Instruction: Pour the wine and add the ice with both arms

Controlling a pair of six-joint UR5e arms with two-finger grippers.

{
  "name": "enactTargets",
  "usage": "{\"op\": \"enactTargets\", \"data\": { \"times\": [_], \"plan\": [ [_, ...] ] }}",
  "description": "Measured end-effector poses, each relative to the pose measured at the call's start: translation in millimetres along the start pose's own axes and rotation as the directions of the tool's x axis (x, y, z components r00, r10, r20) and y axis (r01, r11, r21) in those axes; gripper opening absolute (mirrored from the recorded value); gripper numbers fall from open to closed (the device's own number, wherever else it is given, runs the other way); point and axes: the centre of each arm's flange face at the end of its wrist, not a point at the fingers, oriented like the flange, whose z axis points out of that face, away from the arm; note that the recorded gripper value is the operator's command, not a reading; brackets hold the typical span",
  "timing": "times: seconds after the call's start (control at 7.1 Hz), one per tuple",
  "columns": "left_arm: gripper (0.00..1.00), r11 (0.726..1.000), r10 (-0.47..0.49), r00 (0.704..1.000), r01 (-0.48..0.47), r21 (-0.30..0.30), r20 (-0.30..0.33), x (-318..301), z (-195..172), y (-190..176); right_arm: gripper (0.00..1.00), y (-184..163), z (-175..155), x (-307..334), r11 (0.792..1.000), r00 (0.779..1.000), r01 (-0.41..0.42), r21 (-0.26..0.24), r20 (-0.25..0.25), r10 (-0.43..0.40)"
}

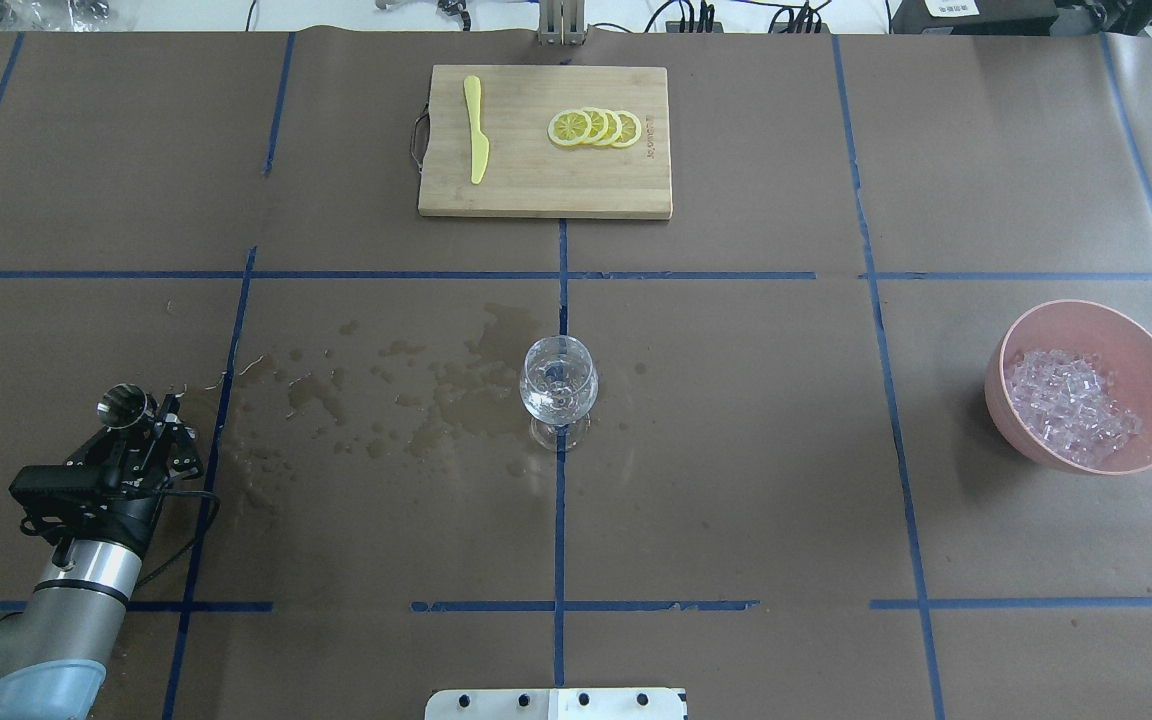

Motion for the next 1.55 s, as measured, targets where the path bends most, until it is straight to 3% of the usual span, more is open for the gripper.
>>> {"op": "enactTargets", "data": {
  "times": [0.56,1.13,1.55],
  "plan": [
    [0.00,0.997,0.013,0.984,0.001,0.083,-0.176,0,-18,-64,1.00,-2,-2,-3,1.000,1.000,0.006,0.004,0.007,-0.006],
    [0.00,0.979,0.094,0.970,-0.049,0.196,-0.226,85,-29,-123,1.00,-3,-3,-7,1.000,1.000,0.011,0.007,0.021,-0.011],
    [0.00,0.940,0.261,0.945,-0.203,0.273,-0.197,168,-41,-153,1.00,-4,-4,-7,1.000,1.000,0.014,0.009,0.021,-0.015]
  ]
}}
